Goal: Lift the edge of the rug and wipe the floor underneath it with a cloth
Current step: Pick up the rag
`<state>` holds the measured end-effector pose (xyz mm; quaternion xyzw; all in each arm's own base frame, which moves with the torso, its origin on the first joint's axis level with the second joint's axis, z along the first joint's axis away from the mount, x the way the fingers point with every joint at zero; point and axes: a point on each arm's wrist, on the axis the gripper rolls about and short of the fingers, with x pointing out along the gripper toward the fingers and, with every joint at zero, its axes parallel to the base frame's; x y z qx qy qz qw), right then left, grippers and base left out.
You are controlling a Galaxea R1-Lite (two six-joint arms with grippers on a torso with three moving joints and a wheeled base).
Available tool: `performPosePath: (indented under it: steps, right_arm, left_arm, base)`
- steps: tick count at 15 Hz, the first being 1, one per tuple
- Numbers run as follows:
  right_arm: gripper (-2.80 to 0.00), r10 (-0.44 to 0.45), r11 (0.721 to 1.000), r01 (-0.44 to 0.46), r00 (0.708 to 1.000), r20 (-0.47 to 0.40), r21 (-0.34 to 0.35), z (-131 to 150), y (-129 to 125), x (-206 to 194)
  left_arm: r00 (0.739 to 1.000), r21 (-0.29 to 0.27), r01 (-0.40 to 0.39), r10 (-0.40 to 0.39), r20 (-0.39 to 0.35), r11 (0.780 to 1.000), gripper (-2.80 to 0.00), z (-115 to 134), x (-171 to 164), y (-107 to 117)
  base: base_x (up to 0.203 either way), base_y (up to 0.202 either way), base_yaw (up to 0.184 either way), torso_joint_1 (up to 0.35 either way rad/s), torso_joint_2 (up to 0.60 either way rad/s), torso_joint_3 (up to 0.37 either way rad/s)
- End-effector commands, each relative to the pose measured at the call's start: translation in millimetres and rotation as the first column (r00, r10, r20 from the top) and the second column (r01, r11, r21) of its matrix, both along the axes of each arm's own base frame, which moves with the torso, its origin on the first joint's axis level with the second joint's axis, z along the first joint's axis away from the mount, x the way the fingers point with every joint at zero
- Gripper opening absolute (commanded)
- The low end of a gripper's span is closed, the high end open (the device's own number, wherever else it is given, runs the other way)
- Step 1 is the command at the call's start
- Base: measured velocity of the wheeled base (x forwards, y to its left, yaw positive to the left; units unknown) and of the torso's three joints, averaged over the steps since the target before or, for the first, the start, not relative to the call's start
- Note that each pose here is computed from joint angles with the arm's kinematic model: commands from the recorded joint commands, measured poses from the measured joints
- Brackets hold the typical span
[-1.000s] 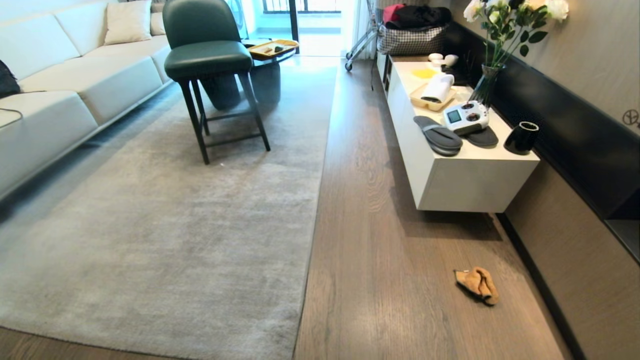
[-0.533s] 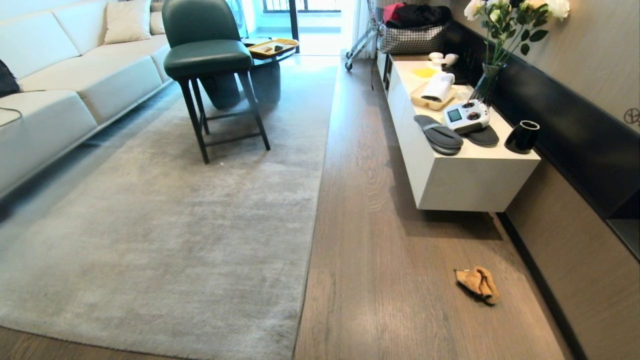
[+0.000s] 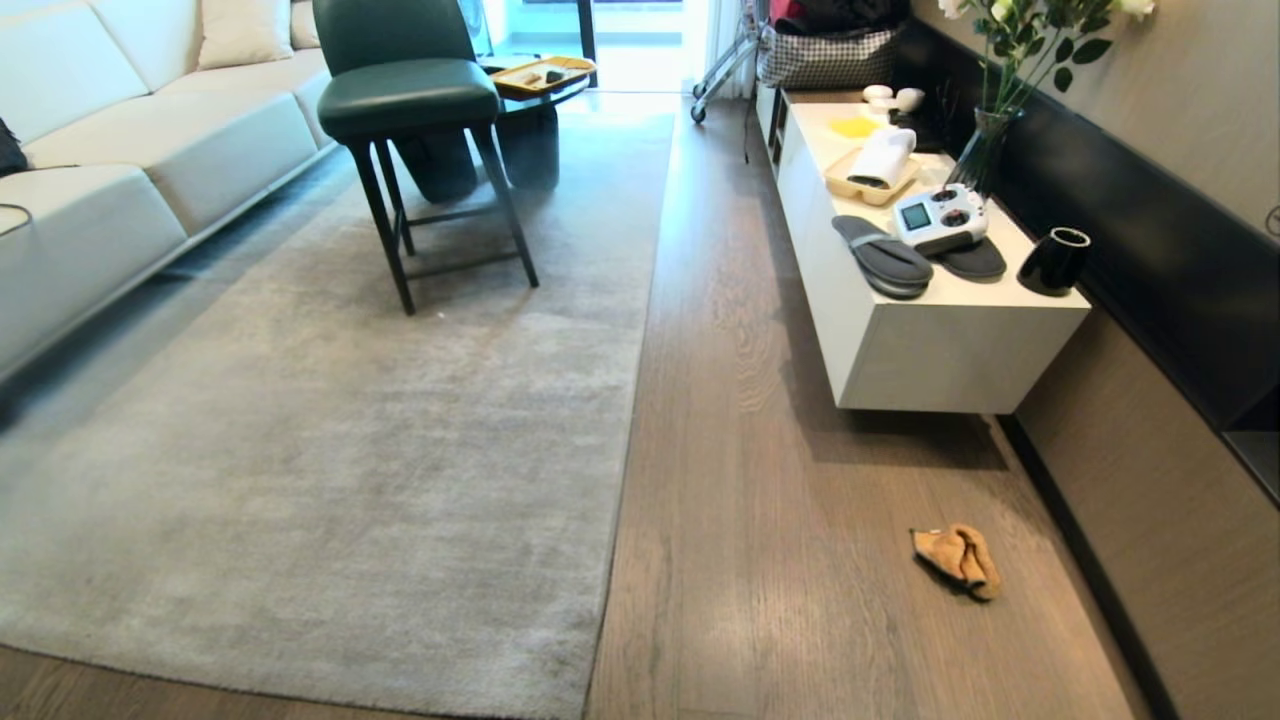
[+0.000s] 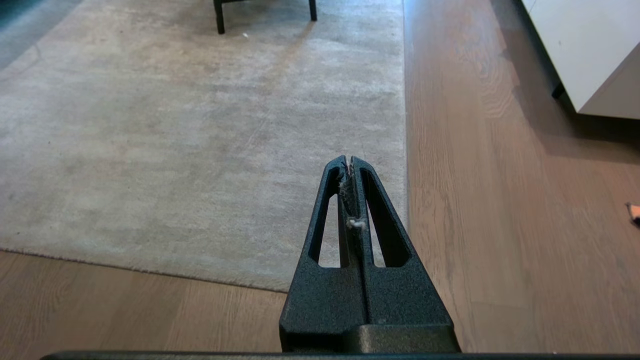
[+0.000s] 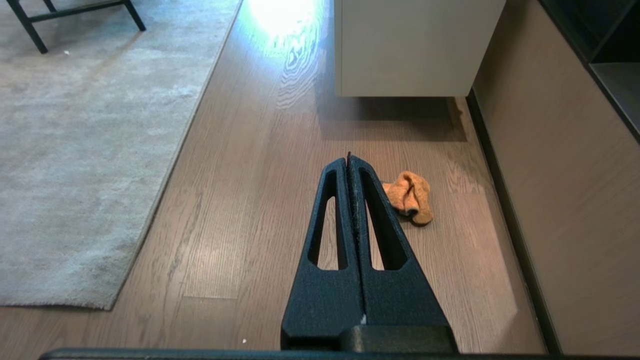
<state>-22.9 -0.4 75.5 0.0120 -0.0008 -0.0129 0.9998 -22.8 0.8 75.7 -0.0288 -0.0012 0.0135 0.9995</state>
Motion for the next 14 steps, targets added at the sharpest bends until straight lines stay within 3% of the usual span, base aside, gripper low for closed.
performPosePath:
  steps: [1, 14]
  right_arm:
    - [-2.80, 0.000, 1.000, 0.000, 1.000, -0.001, 0.001, 0.0, 0.0, 0.1]
    - [-2.80, 0.000, 1.000, 0.000, 1.000, -0.001, 0.001, 0.0, 0.0, 0.1]
  left_arm:
    - [1.000, -0.002, -0.001, 0.001, 0.001, 1.000, -2.80, 0.1, 0.0, 0.0]
    - [1.000, -0.002, -0.001, 0.001, 0.001, 1.000, -2.80, 0.1, 0.0, 0.0]
  base:
    - [0.000, 0.000, 0.000, 0.007, 0.00, -0.168]
    - [0.000, 0.000, 0.000, 0.003, 0.00, -0.197]
